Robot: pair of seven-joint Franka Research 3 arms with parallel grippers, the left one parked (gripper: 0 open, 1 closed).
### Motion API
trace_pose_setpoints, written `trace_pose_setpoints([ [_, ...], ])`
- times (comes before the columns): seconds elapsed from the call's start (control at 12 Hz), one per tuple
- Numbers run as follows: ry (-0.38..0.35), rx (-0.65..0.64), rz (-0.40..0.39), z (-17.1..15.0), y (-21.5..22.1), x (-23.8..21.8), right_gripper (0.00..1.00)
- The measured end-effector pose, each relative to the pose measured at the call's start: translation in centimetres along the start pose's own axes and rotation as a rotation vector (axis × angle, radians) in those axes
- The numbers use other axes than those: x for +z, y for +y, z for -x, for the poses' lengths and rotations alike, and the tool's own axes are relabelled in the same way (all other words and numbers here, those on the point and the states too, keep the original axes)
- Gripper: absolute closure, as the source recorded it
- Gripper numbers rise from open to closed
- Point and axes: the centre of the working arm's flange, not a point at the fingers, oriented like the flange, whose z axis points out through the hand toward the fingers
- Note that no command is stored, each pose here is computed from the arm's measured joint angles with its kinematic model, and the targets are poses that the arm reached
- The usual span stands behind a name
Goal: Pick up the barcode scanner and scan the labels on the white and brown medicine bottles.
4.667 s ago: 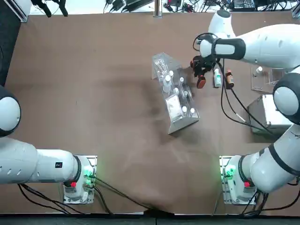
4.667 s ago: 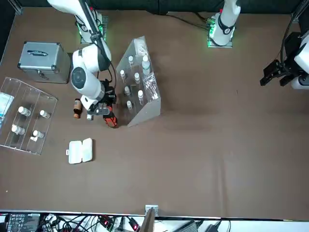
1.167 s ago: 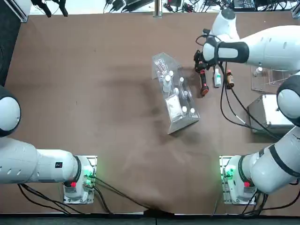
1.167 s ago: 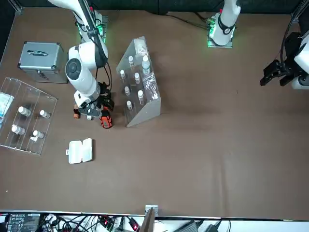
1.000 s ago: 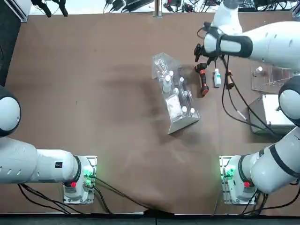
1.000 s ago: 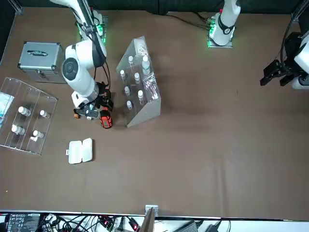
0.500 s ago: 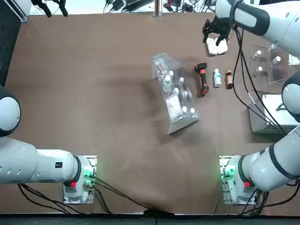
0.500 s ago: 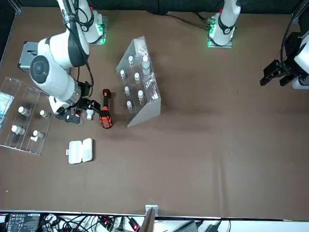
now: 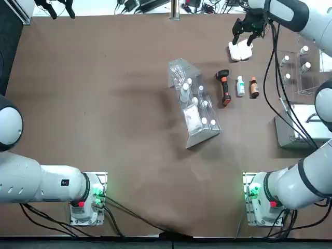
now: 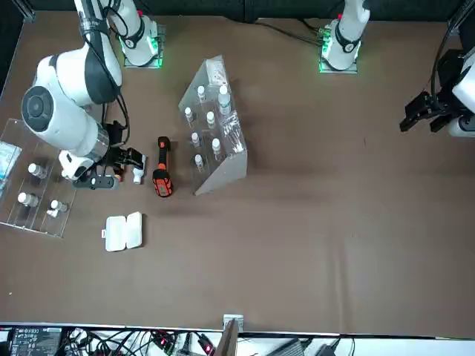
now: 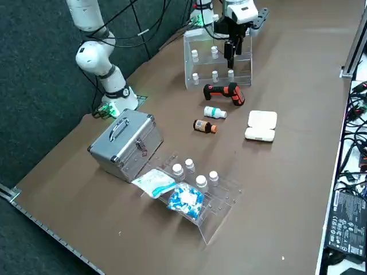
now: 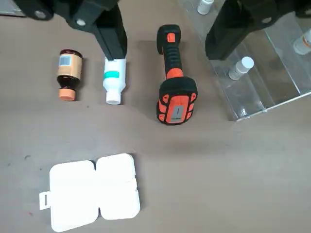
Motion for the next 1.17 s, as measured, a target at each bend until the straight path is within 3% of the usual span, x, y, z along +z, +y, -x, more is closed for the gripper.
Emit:
trace_pose_setpoints([
  [0.83,0.092,0.012,-0.023,-0.2,1.6,-10.4,0.00],
  [1.17,0.089,0.000,0.014,0.1,2.1,-12.5,0.00],
])
